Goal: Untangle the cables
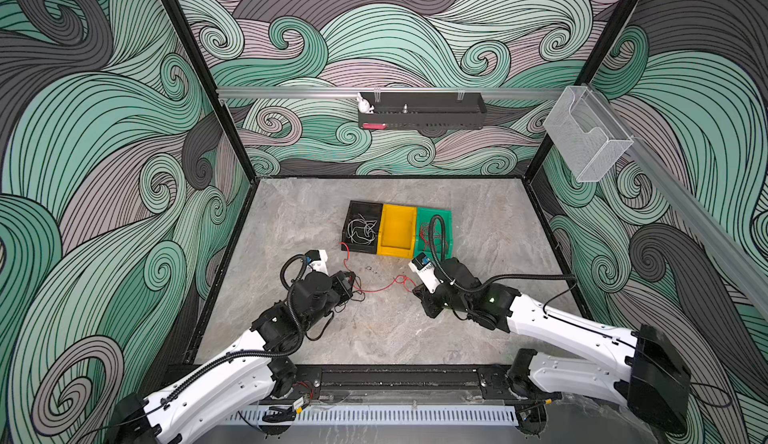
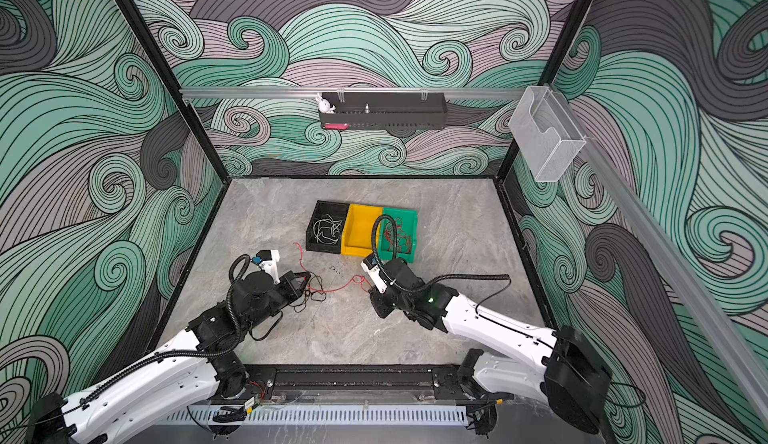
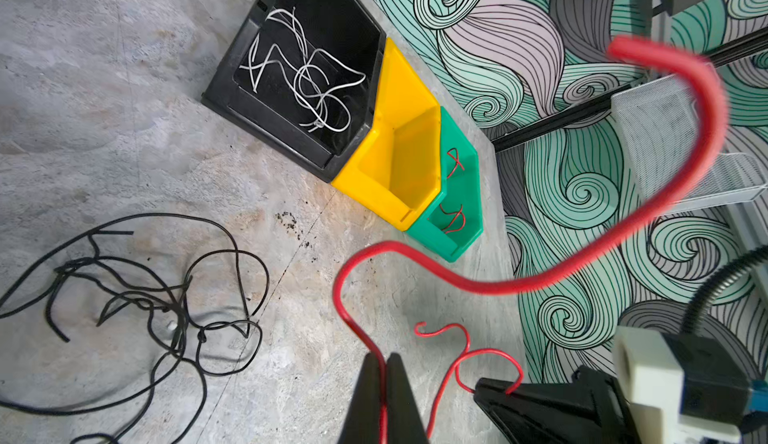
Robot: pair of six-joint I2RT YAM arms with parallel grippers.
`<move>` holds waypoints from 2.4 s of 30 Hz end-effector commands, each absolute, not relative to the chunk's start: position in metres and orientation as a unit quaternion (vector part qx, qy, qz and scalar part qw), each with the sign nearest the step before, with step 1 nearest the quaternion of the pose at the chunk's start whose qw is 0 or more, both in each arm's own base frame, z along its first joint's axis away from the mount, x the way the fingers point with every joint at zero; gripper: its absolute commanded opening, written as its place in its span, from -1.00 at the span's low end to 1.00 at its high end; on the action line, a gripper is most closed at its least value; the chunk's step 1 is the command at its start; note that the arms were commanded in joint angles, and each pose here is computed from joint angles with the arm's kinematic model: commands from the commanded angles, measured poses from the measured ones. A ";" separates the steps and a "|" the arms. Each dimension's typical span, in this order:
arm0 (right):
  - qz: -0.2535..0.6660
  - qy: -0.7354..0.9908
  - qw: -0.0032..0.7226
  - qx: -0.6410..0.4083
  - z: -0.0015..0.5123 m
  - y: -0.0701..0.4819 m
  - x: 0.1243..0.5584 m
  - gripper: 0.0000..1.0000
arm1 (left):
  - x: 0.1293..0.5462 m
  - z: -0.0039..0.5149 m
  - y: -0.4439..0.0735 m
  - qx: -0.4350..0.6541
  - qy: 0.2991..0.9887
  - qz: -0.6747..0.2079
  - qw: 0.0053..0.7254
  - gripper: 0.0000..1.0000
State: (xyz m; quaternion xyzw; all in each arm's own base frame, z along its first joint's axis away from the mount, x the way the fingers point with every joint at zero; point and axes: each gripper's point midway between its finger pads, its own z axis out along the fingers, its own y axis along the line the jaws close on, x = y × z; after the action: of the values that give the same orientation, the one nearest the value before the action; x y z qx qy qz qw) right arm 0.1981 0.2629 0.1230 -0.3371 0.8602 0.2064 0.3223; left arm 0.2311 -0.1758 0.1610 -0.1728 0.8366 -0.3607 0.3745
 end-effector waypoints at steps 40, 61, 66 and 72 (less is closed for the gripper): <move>-0.060 0.960 0.265 -0.060 0.149 0.105 0.292 -0.89 | 0.218 0.157 -0.173 -0.105 0.835 -0.370 0.392 0.20; -0.218 0.942 0.221 -0.129 0.146 0.123 0.352 -0.88 | 0.214 0.154 -0.163 -0.107 0.832 -0.368 0.402 0.21; -0.251 0.930 0.205 -0.173 0.141 0.141 0.369 -0.87 | 0.214 0.154 -0.160 -0.109 0.833 -0.365 0.402 0.21; -0.262 0.917 0.199 -0.225 0.134 0.171 0.385 -0.86 | 0.213 0.152 -0.157 -0.112 0.833 -0.365 0.401 0.21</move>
State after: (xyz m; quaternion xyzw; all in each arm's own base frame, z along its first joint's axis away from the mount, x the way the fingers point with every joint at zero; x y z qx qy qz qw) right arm 0.3823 0.1670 0.1274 -0.1966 0.9279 -0.2431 0.2029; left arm 0.2131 -0.1629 0.1556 -0.1129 0.8273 -0.3783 0.3996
